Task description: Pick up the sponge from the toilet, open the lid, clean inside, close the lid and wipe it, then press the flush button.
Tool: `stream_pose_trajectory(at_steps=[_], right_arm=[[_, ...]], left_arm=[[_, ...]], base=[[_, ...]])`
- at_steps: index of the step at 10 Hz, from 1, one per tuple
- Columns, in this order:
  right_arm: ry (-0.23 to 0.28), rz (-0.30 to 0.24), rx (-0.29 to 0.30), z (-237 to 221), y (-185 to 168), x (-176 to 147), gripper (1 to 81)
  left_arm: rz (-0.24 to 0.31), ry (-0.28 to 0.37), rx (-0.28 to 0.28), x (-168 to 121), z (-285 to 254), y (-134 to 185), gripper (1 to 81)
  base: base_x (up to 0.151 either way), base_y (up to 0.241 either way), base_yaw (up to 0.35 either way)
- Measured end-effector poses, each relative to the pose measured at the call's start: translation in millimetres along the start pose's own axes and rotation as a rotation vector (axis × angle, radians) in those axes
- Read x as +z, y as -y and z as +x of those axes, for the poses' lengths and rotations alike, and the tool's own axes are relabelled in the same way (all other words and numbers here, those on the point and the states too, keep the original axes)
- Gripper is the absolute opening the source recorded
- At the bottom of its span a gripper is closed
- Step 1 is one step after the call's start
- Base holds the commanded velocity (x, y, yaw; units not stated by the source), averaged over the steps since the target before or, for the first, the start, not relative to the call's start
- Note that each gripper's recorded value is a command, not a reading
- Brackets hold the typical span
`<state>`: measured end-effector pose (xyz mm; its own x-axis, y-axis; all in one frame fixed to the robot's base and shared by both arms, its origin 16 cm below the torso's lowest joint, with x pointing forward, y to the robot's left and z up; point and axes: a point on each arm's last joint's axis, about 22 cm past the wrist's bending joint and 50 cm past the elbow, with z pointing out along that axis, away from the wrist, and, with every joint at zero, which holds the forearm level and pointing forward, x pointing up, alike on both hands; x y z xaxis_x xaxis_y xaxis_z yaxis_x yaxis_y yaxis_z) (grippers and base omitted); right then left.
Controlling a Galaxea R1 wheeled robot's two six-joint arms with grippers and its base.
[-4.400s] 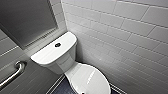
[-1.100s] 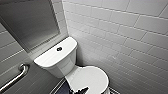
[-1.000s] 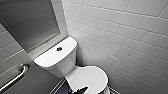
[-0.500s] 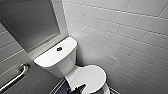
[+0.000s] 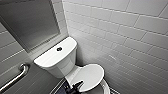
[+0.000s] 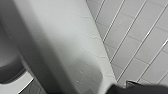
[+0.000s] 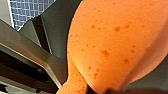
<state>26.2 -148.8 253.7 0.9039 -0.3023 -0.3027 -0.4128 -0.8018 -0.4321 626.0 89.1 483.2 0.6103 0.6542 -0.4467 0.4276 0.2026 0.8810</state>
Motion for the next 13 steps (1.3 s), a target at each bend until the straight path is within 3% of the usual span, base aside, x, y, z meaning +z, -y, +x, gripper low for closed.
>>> stream_pose_trajectory(at_steps=[3, 5, 7, 10, 13], right_arm=[[0.001, 0.0, -0.001, 0, 0, 0, 1.0], [0.002, 0.001, -0.001, 0, 1, 1, 1.0], [0.004, 0.003, -0.002, 0, 3, 2, 1.0], [0.003, 0.003, -0.004, 0, 3, 2, 1.0], [0.003, 0.003, -0.003, 0, 3, 2, 1.0]], left_arm=[[-0.071, -0.028, 0.047, -13, 20, -28, 81.1], [-0.164, -0.083, 0.11, -28, 53, -67, 81.1], [-0.243, -0.168, 0.059, -40, 90, -97, 81.1], [-0.252, -0.19, 0.041, -49, 104, -103, 81.1], [-0.275, -0.224, -0.01, -56, 125, -111, 81.1]], base=[[0.0, 0.0, 0.0], [0.0, 0.0, 0.0], [0.0, 0.0, 0.0], [0.0, 0.0, 0.0], [0.0, 0.0, 0.0]])
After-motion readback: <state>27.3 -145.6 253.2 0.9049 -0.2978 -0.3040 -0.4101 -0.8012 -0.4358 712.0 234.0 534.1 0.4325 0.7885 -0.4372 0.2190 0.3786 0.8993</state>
